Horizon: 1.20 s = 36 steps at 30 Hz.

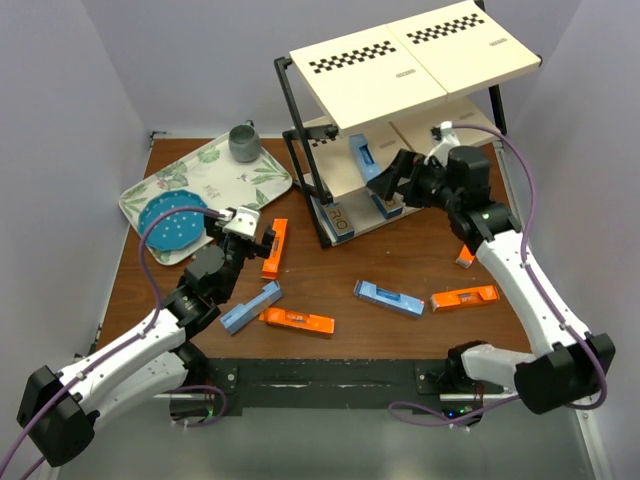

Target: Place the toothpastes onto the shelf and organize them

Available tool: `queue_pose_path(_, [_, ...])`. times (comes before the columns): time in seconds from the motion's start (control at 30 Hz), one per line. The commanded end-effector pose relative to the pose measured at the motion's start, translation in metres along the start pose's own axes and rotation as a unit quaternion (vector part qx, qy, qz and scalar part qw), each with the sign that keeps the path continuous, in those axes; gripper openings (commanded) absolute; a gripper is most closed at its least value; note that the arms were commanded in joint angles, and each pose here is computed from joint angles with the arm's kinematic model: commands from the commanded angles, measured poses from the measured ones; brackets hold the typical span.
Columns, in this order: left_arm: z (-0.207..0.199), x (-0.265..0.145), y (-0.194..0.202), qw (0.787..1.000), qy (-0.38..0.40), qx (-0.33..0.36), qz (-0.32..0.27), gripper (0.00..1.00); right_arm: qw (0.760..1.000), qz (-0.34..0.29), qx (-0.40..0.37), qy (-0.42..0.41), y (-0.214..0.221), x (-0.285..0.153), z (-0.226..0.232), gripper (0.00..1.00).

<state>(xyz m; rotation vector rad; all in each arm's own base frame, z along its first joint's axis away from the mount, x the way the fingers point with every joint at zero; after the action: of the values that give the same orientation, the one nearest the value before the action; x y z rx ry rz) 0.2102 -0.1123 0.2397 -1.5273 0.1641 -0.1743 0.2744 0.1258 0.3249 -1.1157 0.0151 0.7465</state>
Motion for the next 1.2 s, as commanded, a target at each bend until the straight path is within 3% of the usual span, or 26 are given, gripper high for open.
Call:
queue_pose_path(0.0, [-0.003, 0.002, -0.010, 1.000, 0.009, -0.017, -0.024, 0.97, 0.978, -0.059, -0.190, 0.062, -0.004, -0.003, 0.020, 0.98])
queue_pose_path(0.2, [-0.002, 0.002, -0.009, 1.000, 0.007, -0.015, -0.022, 0.97, 0.955, -0.119, -0.240, 0.130, 0.005, 0.006, 0.019, 0.94])
queue_pose_path(0.4, [-0.002, 0.002, -0.010, 1.000, 0.007, -0.015, -0.023, 0.97, 0.943, -0.117, -0.278, 0.139, 0.009, 0.028, 0.020, 0.88])
queue_pose_path(0.7, [-0.001, 0.001, -0.010, 1.000, 0.004, -0.013, -0.024, 0.97, 0.941, -0.103, -0.292, 0.133, 0.015, 0.054, 0.017, 0.50])
queue_pose_path(1.0, [-0.002, 0.002, -0.010, 1.000, 0.007, -0.014, -0.024, 0.97, 0.939, -0.110, -0.311, 0.095, 0.007, 0.068, 0.027, 0.36])
queue_pose_path(1.17, [-0.002, 0.002, -0.010, 1.000, 0.006, -0.011, -0.022, 0.97, 0.940, -0.109, -0.311, 0.090, 0.006, 0.081, 0.028, 0.34])
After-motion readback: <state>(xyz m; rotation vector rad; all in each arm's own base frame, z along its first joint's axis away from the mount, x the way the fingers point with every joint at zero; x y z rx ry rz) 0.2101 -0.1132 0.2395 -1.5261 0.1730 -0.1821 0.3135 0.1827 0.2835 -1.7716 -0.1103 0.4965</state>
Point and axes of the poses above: each gripper's point midway between its finger pads, its own x axis out along the fingers, its own z axis along the line the jaws close on, y = z × x, the point moved 9 cm from there along -x, back along the fingers, and after that the axes turned 10 degrees about -x, right-handed, at the moved point
